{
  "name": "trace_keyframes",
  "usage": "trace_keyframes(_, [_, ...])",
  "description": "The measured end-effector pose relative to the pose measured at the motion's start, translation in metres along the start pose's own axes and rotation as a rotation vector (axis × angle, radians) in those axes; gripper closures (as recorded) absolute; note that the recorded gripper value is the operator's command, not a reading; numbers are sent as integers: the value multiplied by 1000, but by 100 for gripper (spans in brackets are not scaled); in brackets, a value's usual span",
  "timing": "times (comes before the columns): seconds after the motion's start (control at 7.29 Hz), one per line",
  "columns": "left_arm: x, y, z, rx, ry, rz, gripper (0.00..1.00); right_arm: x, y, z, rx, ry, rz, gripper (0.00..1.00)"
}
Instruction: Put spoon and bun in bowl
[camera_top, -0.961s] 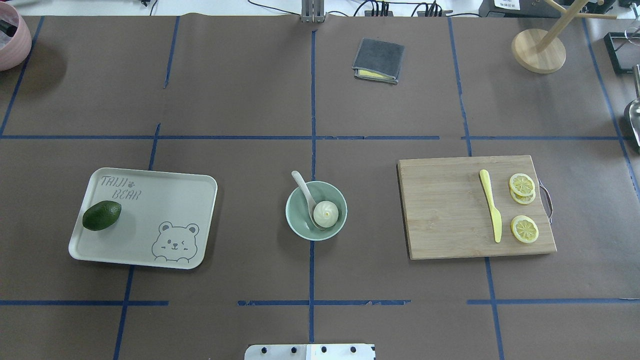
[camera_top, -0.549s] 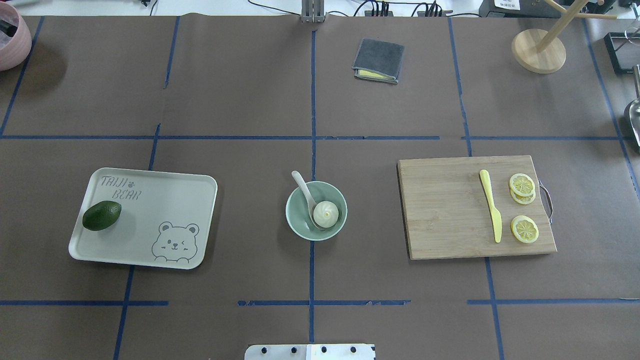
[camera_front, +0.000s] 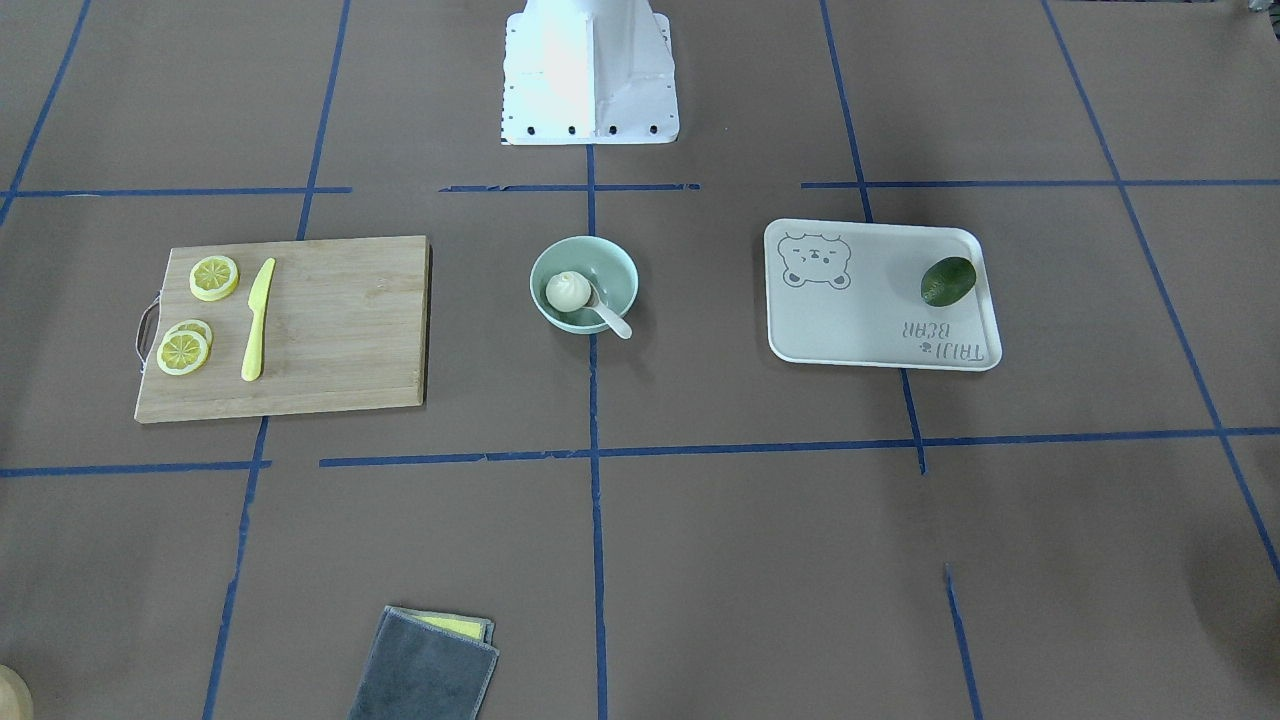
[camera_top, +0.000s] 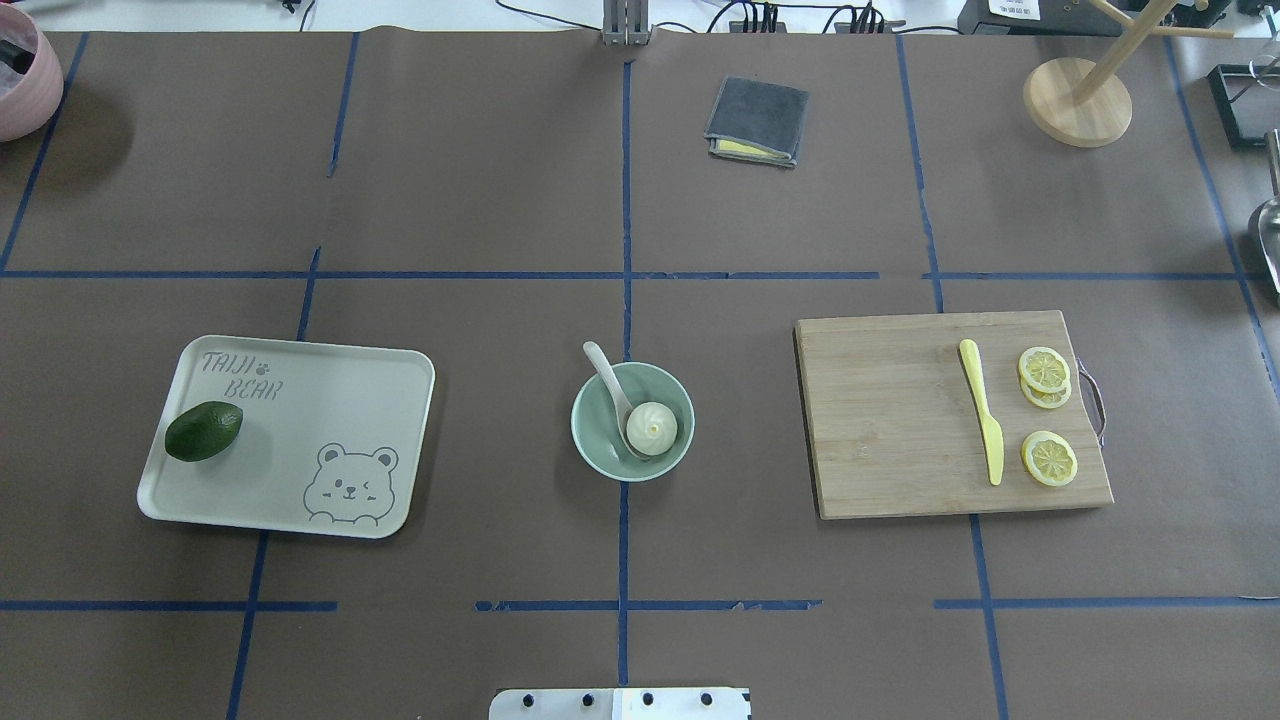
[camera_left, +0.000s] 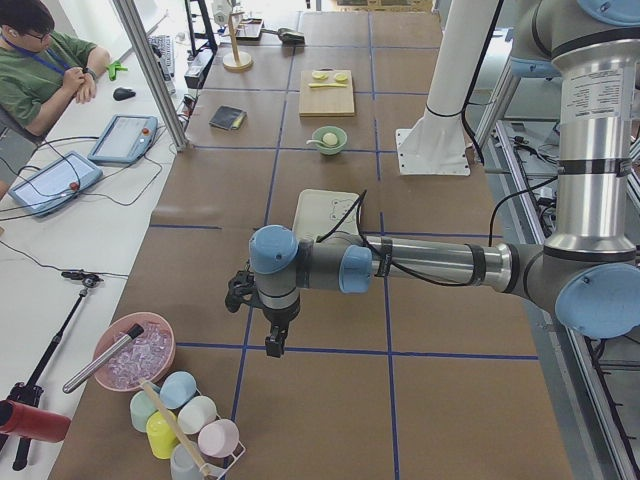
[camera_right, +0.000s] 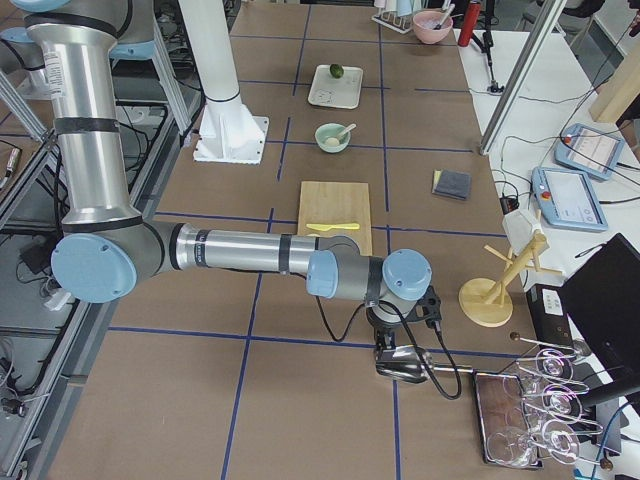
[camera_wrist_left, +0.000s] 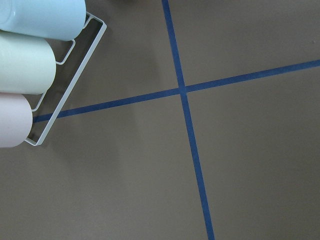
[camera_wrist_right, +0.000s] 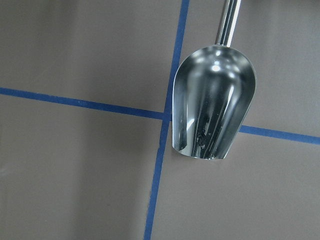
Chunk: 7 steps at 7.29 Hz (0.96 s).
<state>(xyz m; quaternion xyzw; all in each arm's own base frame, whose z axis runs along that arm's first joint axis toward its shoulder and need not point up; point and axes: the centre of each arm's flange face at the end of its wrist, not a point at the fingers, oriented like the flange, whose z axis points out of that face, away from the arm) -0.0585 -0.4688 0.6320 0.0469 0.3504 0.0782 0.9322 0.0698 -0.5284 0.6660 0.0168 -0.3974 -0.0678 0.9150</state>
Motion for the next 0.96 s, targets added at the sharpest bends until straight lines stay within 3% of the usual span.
trace_keyframes(0.96, [0,0,-1,2,1,-3,0,-1,-3,-2,26,4,17,0])
